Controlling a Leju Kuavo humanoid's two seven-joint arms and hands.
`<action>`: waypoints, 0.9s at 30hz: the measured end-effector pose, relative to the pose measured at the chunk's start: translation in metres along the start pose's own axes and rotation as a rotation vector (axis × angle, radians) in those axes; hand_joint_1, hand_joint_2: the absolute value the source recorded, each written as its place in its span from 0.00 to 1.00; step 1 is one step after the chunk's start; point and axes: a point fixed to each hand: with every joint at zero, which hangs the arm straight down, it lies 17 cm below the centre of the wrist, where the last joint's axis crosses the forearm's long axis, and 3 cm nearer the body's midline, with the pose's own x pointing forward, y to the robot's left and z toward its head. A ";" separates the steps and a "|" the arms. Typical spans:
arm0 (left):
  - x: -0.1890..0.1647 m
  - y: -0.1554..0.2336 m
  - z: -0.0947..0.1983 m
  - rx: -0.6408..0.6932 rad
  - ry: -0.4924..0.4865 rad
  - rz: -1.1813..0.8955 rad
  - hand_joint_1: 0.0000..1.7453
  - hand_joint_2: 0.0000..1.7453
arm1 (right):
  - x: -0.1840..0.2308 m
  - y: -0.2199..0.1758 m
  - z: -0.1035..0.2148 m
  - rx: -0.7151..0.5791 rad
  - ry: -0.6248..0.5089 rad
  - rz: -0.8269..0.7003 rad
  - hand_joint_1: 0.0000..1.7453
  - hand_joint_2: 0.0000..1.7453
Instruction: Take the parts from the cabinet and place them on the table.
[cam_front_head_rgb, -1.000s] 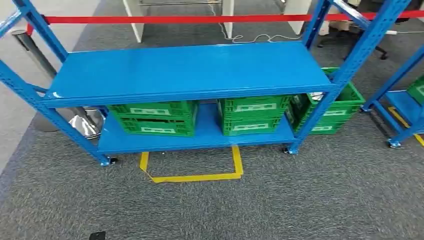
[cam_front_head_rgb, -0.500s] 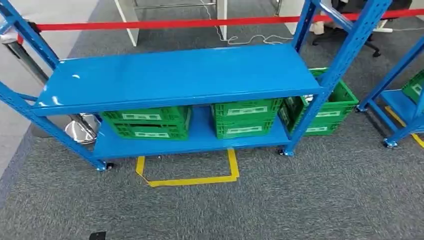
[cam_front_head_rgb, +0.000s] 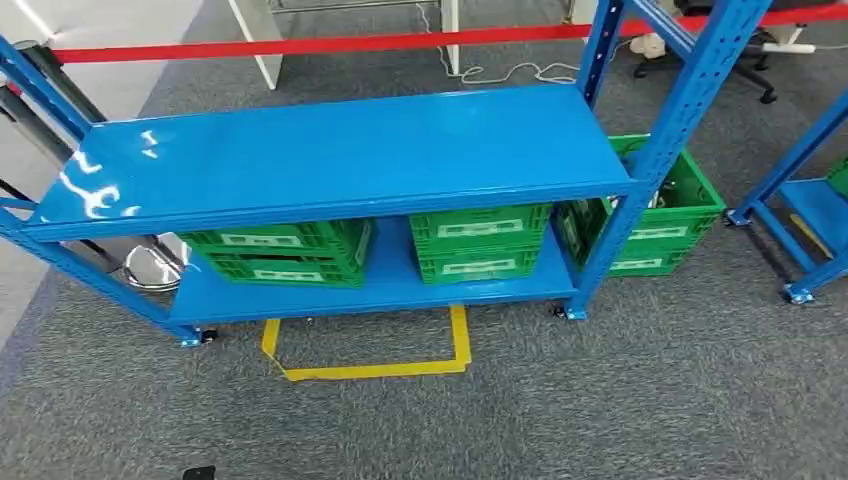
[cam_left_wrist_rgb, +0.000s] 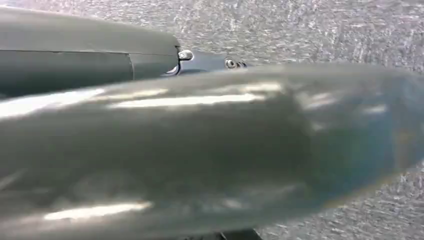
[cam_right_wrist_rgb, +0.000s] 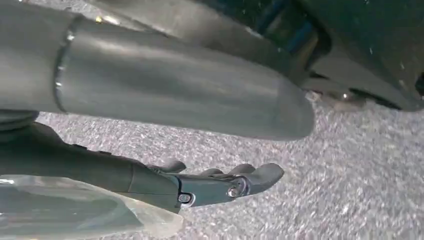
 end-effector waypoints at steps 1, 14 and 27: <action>0.000 -0.001 0.000 0.000 0.003 0.000 0.00 0.00 | 0.000 0.000 0.000 0.001 0.005 0.000 0.00 0.00; 0.000 -0.006 0.001 -0.005 0.011 0.003 0.00 0.00 | 0.004 0.002 0.000 0.010 0.013 -0.012 0.00 0.00; 0.004 -0.009 0.001 -0.007 0.006 0.005 0.00 0.00 | 0.005 0.000 -0.001 0.013 0.013 -0.021 0.00 0.00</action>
